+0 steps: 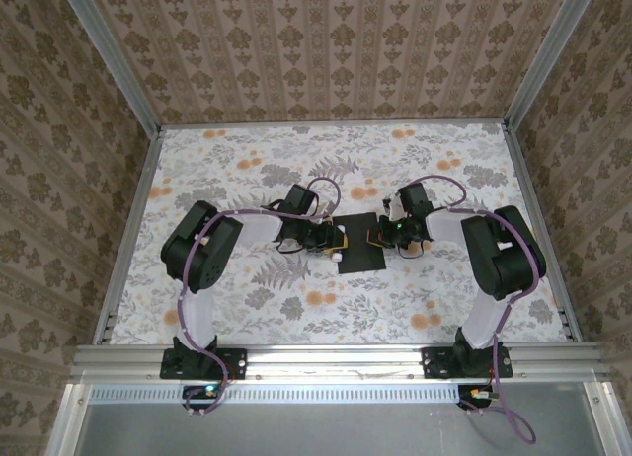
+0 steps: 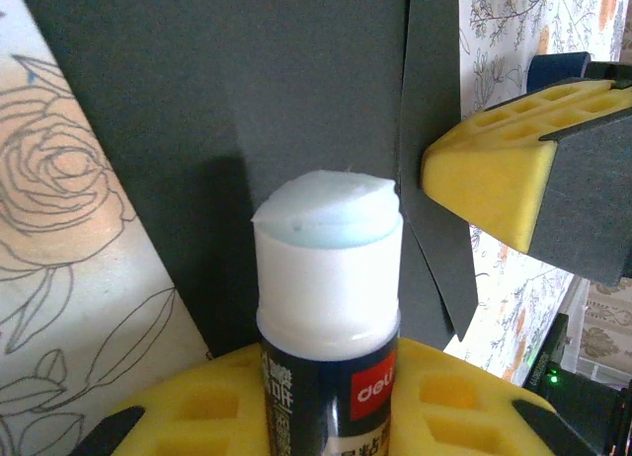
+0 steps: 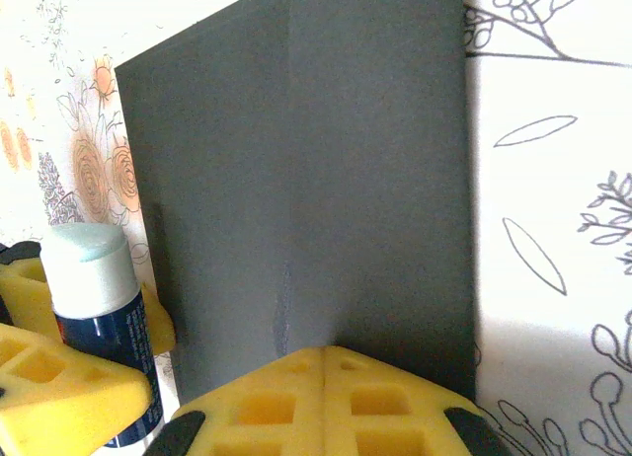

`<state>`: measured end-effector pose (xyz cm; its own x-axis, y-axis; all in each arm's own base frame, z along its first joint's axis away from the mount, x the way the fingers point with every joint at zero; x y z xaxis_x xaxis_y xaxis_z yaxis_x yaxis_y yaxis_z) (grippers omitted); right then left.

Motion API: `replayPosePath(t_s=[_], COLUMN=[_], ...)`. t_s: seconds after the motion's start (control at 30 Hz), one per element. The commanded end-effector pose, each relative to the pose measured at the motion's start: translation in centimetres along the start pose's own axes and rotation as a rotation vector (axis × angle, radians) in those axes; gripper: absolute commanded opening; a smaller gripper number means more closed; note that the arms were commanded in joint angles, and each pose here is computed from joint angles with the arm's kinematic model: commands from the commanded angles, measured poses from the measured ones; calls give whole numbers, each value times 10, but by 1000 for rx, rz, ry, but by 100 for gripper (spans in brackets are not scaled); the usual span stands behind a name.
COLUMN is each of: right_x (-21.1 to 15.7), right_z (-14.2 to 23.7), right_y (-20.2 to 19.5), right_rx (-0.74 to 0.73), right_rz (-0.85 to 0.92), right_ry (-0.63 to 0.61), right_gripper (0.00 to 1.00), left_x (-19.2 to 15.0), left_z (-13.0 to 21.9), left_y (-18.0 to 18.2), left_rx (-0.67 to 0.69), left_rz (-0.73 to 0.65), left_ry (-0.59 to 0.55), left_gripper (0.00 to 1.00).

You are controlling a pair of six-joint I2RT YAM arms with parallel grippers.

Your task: Place the letter into the envelope and seal it

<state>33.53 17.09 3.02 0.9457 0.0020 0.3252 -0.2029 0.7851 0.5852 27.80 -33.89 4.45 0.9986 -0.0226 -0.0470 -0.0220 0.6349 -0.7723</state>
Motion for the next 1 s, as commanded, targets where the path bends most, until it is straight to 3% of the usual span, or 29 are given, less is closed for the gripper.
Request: replayPosePath(t_s=[0.0, 0.4, 0.97], right_x=[-14, 12, -13], right_z=[-8, 4, -19], right_y=[-8, 18, -3], right_rx=[-23, 68, 44], right_rz=[-29, -15, -73], right_ry=[38, -40, 25], right_gripper=[0, 0, 0], left_x=[-1, -2, -1], left_z=[-8, -9, -10], left_y=[4, 4, 3], left_rx=[11, 11, 10], left_rz=[8, 8, 7], left_ry=[18, 20, 23], left_gripper=[0, 0, 0])
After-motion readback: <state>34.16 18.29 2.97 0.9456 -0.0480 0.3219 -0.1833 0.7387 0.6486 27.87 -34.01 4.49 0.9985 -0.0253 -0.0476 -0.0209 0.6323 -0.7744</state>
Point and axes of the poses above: each hand's point on the last joint's axis, 136 mm out from that joint toward the fingers, its own z axis back along the fingers, its own y axis along the line the jaws close on, x = y × z, the point moved 2 cm from there along z, back along the fingers, and after that the axes turned 14 degrees about z, right-handed, at the moved point
